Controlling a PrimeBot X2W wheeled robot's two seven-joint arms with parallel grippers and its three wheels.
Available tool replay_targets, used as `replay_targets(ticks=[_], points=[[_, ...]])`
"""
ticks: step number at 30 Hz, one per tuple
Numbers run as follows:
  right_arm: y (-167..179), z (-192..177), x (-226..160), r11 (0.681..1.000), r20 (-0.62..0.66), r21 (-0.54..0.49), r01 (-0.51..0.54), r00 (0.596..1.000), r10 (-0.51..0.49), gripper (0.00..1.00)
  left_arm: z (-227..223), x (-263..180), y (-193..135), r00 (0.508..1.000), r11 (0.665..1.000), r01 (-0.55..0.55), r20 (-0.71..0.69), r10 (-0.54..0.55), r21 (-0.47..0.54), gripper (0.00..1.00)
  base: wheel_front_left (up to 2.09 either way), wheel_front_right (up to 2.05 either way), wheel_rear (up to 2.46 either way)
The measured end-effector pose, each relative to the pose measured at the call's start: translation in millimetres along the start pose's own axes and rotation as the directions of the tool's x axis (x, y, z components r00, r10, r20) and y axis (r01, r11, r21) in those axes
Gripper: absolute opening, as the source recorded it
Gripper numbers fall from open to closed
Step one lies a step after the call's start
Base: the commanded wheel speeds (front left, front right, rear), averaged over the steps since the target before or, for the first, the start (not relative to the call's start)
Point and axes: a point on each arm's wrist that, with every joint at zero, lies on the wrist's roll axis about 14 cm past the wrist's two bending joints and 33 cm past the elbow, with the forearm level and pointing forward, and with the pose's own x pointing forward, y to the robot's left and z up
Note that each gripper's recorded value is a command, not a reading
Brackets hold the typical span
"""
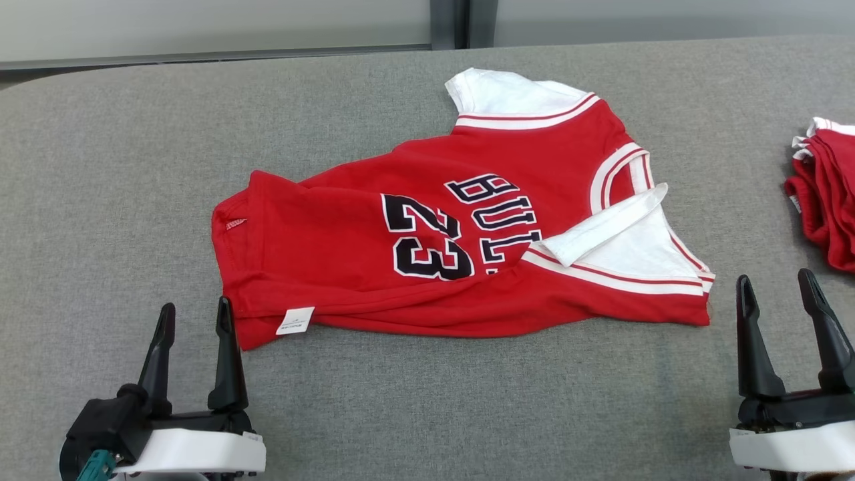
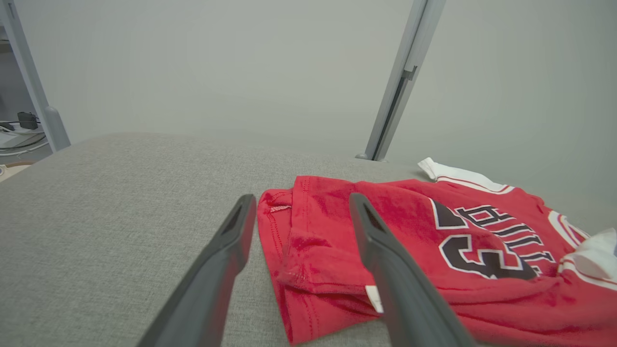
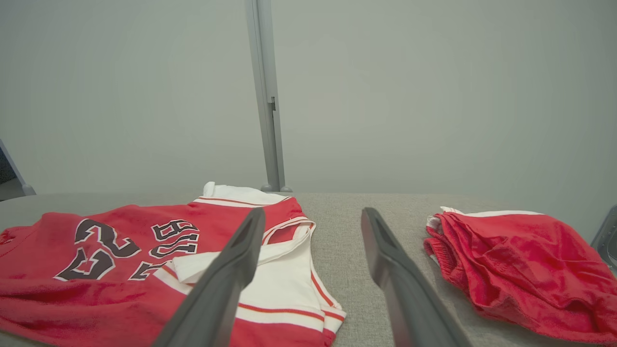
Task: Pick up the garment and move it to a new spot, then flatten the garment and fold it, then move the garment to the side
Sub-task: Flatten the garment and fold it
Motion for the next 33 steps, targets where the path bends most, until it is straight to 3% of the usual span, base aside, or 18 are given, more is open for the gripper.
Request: replay_targets(ticks=[18, 24, 33], points=[[-3, 5, -12, 0.999, 0.008, 0.017, 0.029, 1.0, -0.029, 1.0, -27, -16, 2, 0.996, 1.0, 0.014, -0.083, -0.014, 0.003, 1.0, 0.0, 0.0, 0.0], [-4, -30, -16, 0.998, -0.112, 0.052, 0.044, 0.993, -0.038, 1.0, -63, -20, 0, 0.981, 0.998, 0.012, -0.193, -0.022, -0.054, 1.0, 0.0, 0.0, 0.0], [-1, -83, -2, 0.991, -0.253, 0.116, 0.063, 0.967, -0.032, 1.0, -86, -4, -1, 0.967, 0.994, -0.002, -0.254, -0.026, -0.111, 1.0, 0.0, 0.0, 0.0]])
